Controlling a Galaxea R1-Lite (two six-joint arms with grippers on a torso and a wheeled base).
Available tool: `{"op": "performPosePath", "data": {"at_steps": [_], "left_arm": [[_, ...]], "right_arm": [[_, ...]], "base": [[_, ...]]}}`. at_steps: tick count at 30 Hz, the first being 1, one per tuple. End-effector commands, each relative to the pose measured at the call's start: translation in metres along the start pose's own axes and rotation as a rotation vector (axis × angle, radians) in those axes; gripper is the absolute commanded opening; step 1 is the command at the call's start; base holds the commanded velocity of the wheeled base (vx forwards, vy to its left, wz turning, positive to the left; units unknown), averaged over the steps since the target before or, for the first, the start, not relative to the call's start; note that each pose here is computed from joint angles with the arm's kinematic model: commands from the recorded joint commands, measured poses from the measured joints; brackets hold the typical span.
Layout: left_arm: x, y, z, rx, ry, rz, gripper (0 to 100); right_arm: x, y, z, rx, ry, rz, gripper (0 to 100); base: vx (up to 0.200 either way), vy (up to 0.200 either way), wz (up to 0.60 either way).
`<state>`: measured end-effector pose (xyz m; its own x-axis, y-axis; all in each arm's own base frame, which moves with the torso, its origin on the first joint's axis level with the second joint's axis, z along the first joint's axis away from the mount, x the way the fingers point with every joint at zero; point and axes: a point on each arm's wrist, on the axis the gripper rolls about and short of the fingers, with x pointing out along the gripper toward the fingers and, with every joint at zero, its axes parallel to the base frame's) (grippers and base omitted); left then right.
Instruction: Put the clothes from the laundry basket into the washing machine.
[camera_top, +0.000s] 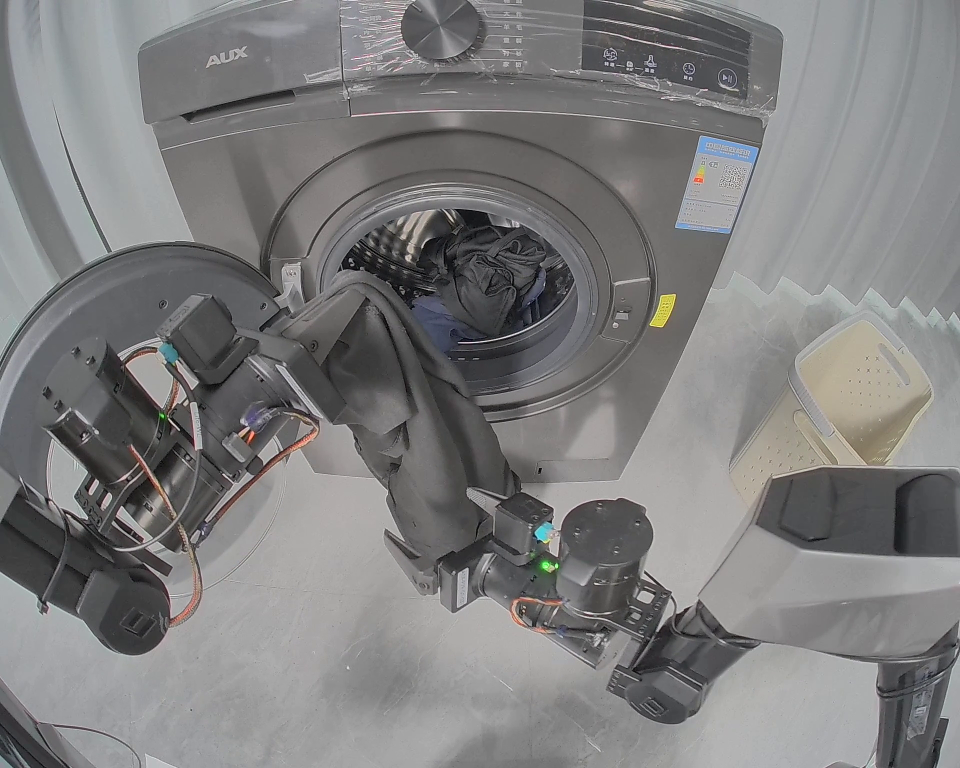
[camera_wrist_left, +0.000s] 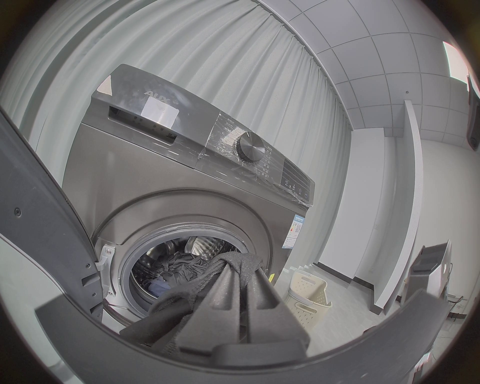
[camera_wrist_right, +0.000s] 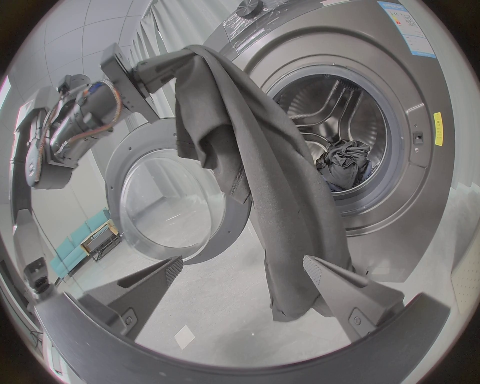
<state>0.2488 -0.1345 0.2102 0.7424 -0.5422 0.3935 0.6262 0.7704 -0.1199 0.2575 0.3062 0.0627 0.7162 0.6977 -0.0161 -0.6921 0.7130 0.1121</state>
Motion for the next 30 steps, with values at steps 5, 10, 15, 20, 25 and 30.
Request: {"op": "performPosePath", "data": {"at_steps": [5, 10, 15, 20, 25, 30], "left_arm": [[0.000, -0.002, 0.004, -0.001, -0.014, -0.009, 0], [0.000, -0.001, 0.004, -0.002, -0.013, -0.006, 0], [0.000, 0.002, 0.001, -0.001, -0.003, 0.004, 0], [-0.001, 0.009, 0.000, 0.007, 0.000, 0.026, 0], [-0.002, 0.014, -0.003, 0.012, 0.011, 0.043, 0], [-0.003, 0.019, -0.004, 0.018, 0.017, 0.061, 0]], "right_arm": [[0.049, -0.026, -0.039, -0.013, -0.016, -0.058, 100], [0.062, -0.033, -0.042, -0.019, -0.053, -0.079, 0], [0.057, -0.027, -0.037, -0.015, -0.058, -0.067, 0], [0.029, -0.016, -0.006, -0.012, -0.056, -0.044, 0], [-0.018, -0.017, 0.034, -0.016, -0.054, -0.037, 0], [-0.051, -0.031, 0.049, -0.021, -0.037, -0.036, 0]], "base": [[0.000, 0.000, 0.00], [0.000, 0.000, 0.00], [0.000, 0.000, 0.00], [0.000, 0.000, 0.00], [0.000, 0.000, 0.00], [0.000, 0.000, 0.00]]}}
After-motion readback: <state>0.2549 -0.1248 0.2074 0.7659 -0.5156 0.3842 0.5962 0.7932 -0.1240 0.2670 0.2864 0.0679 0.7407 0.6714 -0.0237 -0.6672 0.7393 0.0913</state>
